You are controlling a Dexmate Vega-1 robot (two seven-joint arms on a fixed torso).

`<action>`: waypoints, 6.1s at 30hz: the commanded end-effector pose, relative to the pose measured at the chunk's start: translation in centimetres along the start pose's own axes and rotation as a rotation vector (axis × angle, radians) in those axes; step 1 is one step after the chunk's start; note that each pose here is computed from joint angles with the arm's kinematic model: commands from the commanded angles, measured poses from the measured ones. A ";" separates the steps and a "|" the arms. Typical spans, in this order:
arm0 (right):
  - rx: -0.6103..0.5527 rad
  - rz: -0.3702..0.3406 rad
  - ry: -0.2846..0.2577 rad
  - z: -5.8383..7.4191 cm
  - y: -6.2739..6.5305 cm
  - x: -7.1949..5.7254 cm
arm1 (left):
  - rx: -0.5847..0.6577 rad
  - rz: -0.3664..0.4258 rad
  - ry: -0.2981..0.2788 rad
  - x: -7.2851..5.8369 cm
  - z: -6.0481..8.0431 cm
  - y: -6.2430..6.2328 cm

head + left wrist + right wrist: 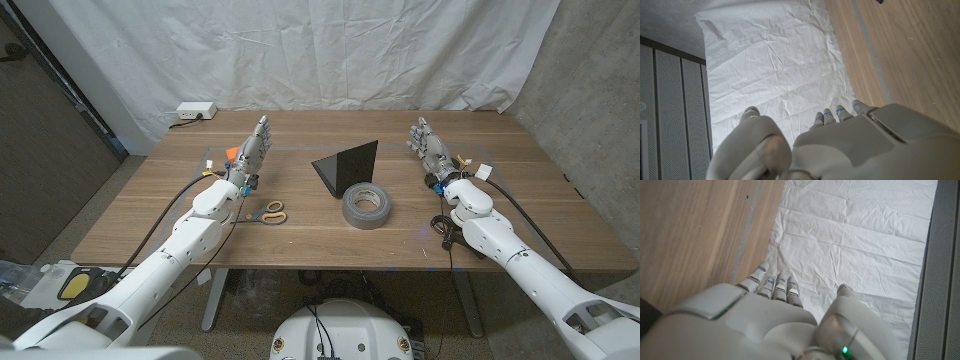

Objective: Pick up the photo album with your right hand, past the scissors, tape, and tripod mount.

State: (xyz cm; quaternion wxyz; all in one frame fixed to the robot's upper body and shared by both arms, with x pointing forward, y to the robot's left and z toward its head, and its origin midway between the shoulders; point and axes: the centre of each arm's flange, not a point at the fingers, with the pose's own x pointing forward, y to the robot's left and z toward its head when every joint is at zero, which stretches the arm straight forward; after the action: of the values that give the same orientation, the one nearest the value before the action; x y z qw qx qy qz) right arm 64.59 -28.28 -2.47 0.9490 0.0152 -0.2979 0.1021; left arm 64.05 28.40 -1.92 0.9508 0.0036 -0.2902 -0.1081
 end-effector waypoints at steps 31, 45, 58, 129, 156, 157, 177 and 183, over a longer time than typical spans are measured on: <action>-0.083 0.066 -0.104 3.8 1.8 -0.7 | 0.027 -0.008 0.004 -0.9 0.7 1.3; -0.091 0.088 -0.159 4.8 2.1 -0.7 | 0.026 -0.009 -0.005 -1.1 1.0 1.5; -0.119 0.120 -0.202 5.9 2.4 -1.6 | 0.021 -0.023 -0.005 -1.0 1.2 1.2; -0.294 0.228 -0.377 9.9 6.1 -5.7 | 0.016 -0.058 -0.032 -3.3 2.5 1.1; -0.361 0.270 -0.407 11.0 6.4 -5.5 | 0.042 -0.071 -0.025 -2.5 3.0 -0.1; -0.366 0.275 -0.410 11.1 6.4 -5.5 | 0.044 -0.070 -0.023 -2.5 3.0 -0.1; -0.454 0.323 -0.438 12.4 7.1 -5.8 | 0.052 -0.076 -0.018 -1.7 3.1 -0.3; -0.466 0.320 -0.443 12.6 7.1 -5.9 | 0.065 -0.084 -0.020 -1.5 3.6 -0.3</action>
State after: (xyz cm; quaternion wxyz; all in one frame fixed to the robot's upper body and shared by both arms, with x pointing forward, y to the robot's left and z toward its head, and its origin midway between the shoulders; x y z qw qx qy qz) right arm 51.77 -23.66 3.97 0.8188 -0.2090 -0.5051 0.1755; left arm 60.64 28.76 -0.56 0.9431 0.0374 -0.3012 -0.1355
